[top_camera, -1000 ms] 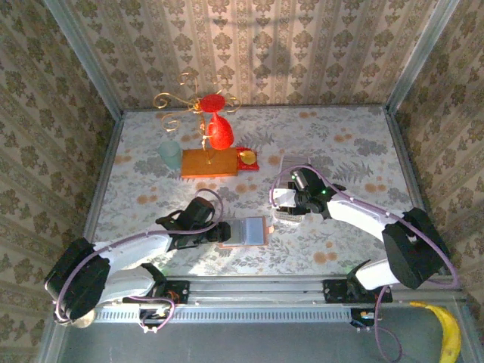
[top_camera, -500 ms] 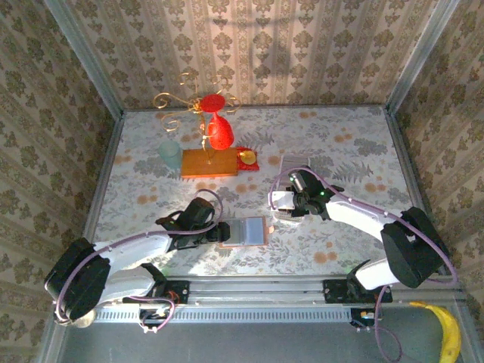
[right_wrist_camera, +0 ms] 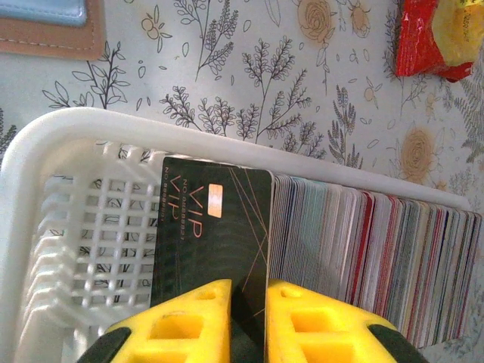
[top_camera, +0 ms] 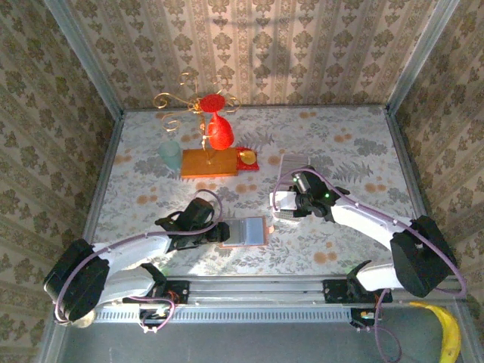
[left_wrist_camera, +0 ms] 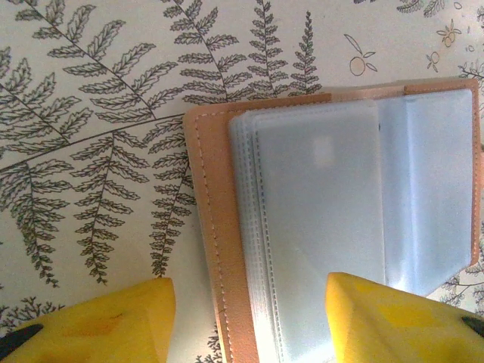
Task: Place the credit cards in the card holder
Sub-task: Pick up the credit card from the storage box, then insert the credit card into the card slot.
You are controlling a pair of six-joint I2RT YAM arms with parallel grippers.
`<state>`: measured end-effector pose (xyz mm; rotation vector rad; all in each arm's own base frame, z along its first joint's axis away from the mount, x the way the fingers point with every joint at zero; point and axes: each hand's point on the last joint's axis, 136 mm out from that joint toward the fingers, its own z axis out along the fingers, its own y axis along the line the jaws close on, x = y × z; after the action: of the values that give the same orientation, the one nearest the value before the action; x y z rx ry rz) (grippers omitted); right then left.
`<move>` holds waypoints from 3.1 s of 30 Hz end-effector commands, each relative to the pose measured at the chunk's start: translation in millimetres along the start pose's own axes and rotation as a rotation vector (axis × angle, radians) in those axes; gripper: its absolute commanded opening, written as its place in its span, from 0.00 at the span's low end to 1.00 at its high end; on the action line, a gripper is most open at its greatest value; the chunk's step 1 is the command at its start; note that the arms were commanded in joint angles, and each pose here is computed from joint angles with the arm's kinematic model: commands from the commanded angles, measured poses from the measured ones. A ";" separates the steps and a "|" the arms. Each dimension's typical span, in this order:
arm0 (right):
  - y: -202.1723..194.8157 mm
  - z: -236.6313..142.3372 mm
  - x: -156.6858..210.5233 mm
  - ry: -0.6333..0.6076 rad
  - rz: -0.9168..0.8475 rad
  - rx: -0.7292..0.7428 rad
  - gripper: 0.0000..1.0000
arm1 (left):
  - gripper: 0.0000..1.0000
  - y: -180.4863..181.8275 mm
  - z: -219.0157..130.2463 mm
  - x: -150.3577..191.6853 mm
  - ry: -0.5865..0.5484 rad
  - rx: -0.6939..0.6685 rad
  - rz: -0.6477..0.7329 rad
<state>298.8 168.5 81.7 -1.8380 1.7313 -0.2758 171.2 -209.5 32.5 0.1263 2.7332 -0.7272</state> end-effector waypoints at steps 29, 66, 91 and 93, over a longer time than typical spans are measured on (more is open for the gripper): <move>-16.7 -104.9 -49.0 -0.347 1.499 -0.049 0.00 | 0.74 -5.0 -3.7 -4.1 0.027 -0.050 0.045; 54.0 -5.0 -136.3 -0.308 1.945 -0.401 0.00 | 0.33 5.9 22.6 9.0 0.120 -0.138 0.057; 56.4 15.6 -118.0 -0.401 2.064 -0.176 0.00 | 0.31 6.7 19.8 13.5 0.120 -0.122 0.048; 57.1 16.8 -121.6 -0.412 2.063 -0.189 0.00 | 0.31 6.8 19.7 13.4 0.119 -0.121 0.045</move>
<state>238.9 292.5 68.2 0.4263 2.3561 0.9940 184.2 -229.9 25.4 0.2153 2.7791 -0.6243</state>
